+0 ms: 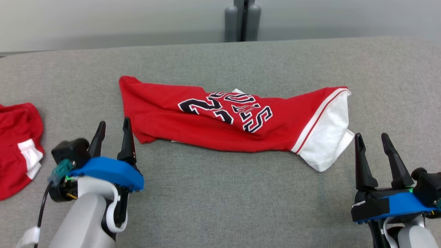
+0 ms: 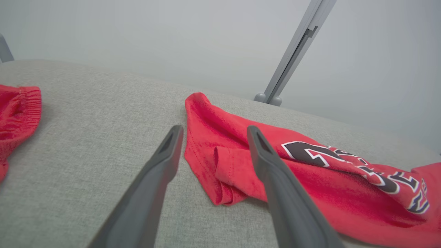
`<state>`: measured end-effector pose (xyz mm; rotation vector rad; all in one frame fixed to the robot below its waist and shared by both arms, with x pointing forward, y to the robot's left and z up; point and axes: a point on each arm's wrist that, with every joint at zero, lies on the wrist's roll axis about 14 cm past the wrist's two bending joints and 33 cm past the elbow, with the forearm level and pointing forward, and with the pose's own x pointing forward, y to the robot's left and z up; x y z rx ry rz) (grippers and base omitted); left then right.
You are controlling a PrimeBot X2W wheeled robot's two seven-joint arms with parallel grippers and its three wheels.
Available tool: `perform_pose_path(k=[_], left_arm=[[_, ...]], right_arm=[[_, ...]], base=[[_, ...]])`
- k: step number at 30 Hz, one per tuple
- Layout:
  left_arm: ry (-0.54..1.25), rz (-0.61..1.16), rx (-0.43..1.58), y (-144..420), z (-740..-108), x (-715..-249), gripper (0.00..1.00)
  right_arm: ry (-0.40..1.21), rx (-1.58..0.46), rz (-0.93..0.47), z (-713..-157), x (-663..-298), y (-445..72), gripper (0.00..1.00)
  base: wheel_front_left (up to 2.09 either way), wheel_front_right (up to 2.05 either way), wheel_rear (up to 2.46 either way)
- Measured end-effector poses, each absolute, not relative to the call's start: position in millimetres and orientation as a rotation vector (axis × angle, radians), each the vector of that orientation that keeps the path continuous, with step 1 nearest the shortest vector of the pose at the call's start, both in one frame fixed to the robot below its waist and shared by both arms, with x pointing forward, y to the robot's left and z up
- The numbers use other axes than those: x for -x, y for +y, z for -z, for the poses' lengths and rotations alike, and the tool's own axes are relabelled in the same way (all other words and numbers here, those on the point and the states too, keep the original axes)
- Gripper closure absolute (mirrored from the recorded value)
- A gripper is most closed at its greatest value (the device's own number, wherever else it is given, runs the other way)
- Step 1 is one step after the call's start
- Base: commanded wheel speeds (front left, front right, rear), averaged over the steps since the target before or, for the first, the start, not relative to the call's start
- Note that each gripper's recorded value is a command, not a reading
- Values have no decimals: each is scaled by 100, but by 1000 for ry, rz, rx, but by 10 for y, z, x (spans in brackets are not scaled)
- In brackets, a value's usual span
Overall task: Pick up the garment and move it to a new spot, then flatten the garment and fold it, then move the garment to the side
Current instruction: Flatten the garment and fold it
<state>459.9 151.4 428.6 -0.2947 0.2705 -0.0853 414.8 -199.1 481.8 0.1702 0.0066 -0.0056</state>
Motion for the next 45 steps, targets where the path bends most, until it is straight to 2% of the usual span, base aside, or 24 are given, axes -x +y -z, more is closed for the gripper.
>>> perform_pose_path(k=[8, 23, 29, 45], left_arm=[[144, 81, 274, 1640, -4532, -4243, 0], [81, 65, 192, 1809, -4664, -3743, 0], [77, 48, 188, 1863, -4665, -3634, 0], [118, 58, 196, 1816, -4531, -3632, 0]], right_arm=[[-6, -175, -1, -4914, -4048, -1970, 0], [8, -179, 35, -4907, -3735, -2087, 0], [21, -174, 44, -4899, -3609, -2121, 0], [36, -175, 47, -4872, -3602, -2132, 0]], base=[[0, 0, 0], [0, 0, 0], [0, 0, 0], [0, 0, 0]])
